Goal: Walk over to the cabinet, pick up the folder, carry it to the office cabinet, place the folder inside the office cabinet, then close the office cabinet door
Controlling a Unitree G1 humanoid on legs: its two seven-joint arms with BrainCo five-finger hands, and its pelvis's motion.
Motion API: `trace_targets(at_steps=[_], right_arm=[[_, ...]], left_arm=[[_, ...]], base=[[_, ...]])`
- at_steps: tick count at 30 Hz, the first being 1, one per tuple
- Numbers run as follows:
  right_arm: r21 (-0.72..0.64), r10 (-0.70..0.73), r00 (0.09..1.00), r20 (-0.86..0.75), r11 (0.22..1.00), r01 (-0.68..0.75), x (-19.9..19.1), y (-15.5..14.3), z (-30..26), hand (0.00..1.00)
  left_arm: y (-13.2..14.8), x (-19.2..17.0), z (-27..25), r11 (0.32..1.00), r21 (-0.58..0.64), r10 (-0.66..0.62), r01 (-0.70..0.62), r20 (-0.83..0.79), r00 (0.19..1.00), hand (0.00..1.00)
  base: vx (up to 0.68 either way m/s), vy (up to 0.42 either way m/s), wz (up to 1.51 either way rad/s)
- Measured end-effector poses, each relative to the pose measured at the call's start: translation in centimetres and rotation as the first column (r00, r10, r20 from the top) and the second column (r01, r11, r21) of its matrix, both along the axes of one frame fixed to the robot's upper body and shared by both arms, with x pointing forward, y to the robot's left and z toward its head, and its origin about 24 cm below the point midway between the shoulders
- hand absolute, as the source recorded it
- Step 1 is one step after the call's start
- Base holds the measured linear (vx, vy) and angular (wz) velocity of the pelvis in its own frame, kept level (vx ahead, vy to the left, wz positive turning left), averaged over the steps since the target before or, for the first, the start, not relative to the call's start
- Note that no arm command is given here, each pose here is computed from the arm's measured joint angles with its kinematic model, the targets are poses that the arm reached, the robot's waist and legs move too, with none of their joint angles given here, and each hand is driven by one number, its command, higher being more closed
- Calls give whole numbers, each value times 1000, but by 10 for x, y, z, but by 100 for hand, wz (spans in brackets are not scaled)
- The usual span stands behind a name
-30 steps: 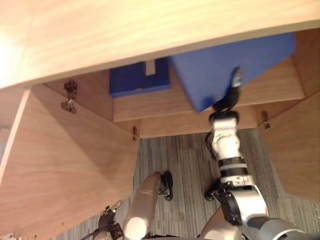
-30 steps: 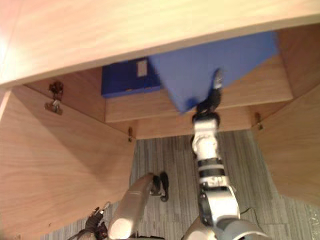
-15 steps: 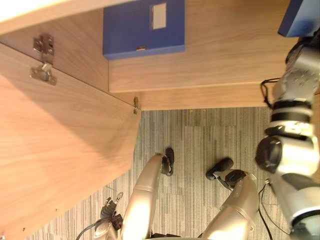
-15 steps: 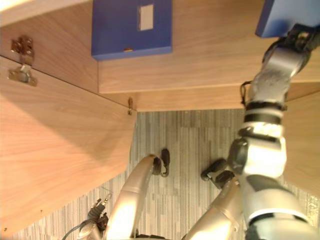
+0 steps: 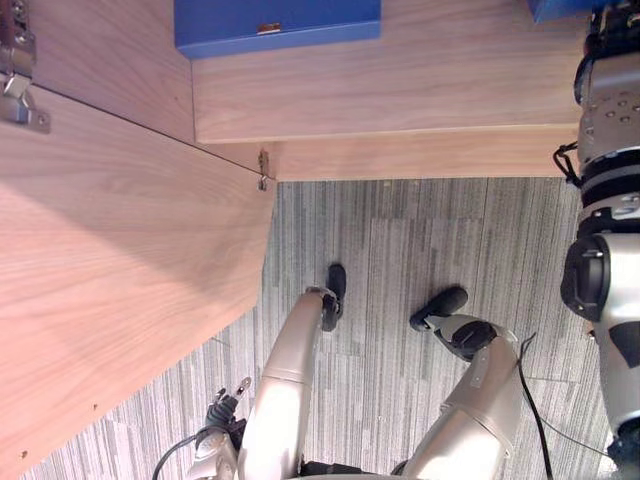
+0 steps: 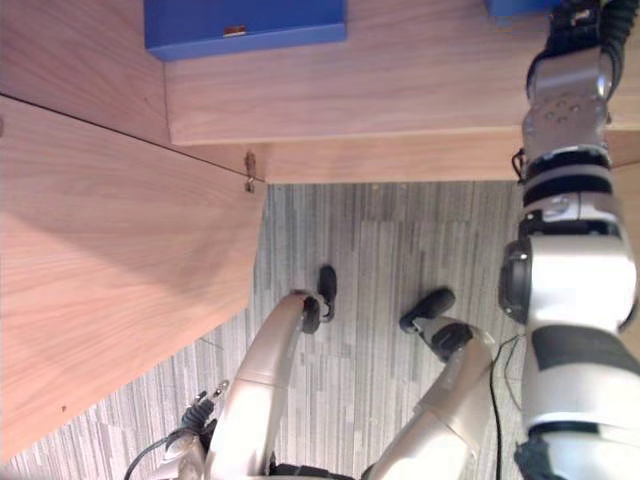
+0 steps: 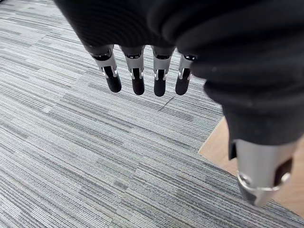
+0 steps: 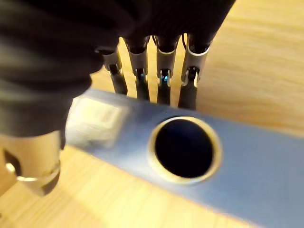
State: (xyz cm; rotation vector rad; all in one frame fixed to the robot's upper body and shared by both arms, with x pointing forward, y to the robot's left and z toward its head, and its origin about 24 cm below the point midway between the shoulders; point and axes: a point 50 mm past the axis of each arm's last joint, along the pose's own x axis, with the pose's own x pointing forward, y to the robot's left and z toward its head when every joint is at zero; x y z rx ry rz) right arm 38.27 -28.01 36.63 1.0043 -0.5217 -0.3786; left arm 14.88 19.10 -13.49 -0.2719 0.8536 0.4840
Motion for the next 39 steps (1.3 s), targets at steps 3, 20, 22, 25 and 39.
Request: trace_targets(at_steps=[3,20,22,25,39], right_arm=[[-42,17,1000,7,999,-17,0,3,4,0],[-968,-353,902,-248,131,-215,9,19,-3,0],[-964,-413,876,-250,24,-263,11,17,-11,0],[-939,-467,852,-239,-114,-326,14,17,-34,0],[-707,-518,740,-430,-316,-632,24,37,-182,0]], left_arm=[[1,-2,-1,999,-20,31,-31,-7,999,0],[8,1,5,998,-69,7,-2,70,998,0],[9,5,9,998,-69,-3,9,100,995,0],[12,9,14,998,-54,-10,17,132,991,0],[32,3,22,999,-22,-22,27,177,984,0]], base=[[55,-43,0],[44,-46,-6],[50,-48,-3],[63,-49,-11],[95,-50,-2]])
